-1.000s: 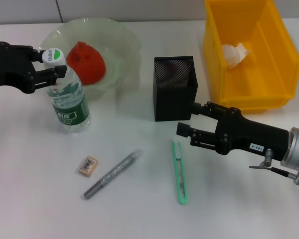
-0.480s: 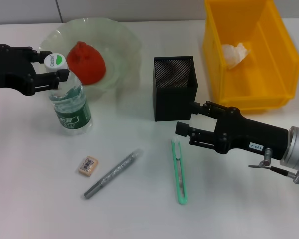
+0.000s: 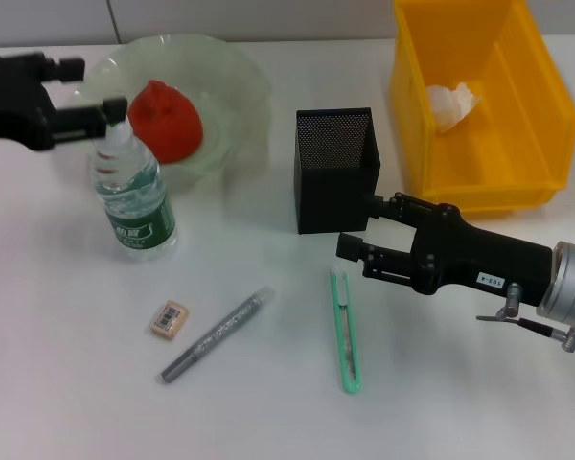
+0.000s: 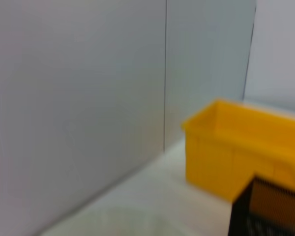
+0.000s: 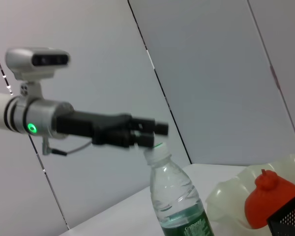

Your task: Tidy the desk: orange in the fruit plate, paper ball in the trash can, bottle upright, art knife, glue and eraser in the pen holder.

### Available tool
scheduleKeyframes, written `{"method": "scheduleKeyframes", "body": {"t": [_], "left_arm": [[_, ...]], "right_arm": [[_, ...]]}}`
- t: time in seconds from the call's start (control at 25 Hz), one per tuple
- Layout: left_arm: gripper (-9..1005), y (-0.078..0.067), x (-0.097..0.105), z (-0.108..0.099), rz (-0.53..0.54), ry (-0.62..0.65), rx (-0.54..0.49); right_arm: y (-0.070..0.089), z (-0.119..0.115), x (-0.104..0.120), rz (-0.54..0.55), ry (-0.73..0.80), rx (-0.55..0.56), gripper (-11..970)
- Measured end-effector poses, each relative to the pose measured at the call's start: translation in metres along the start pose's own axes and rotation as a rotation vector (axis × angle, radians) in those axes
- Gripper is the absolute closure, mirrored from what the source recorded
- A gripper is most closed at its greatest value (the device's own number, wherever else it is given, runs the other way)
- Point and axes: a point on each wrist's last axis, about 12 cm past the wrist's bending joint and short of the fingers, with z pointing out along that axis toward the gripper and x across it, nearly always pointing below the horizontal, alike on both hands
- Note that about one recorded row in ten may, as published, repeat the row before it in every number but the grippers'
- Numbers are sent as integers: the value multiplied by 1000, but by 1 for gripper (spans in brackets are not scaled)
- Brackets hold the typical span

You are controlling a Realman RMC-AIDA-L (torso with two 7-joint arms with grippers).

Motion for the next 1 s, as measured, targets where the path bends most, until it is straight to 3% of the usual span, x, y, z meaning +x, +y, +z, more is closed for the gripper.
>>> {"method": "scheduleKeyframes", "body": {"t": [0.24,0.32,0.4,0.52,0.68,0.72,0.92,1.0], "left_arm": [[277,-5,-4,-15,-2,-192,106],[278,-5,-4,-15,-2,-192,106],[278,-13,1,-14,4,-259,195],[276,-25,18,-7,-9,-382,330],[277,-36,39,2,-13,-487,401],[279,-43,52,10,-15,-529,426],[284,-62,83,30,9,-507,451],[285,-64,86,32,11,-495,457]], "right_arm": [[-1,0,0,0,5,9,191],[-1,0,0,-1,5,9,190],[-1,1,0,-2,5,8,190],[-2,2,-1,-5,5,5,190],[-2,2,-2,-5,-3,7,190],[-2,2,-3,-5,-7,6,190],[-3,-1,-8,2,-29,3,191],[-3,-2,-11,6,-38,-3,190]]}}
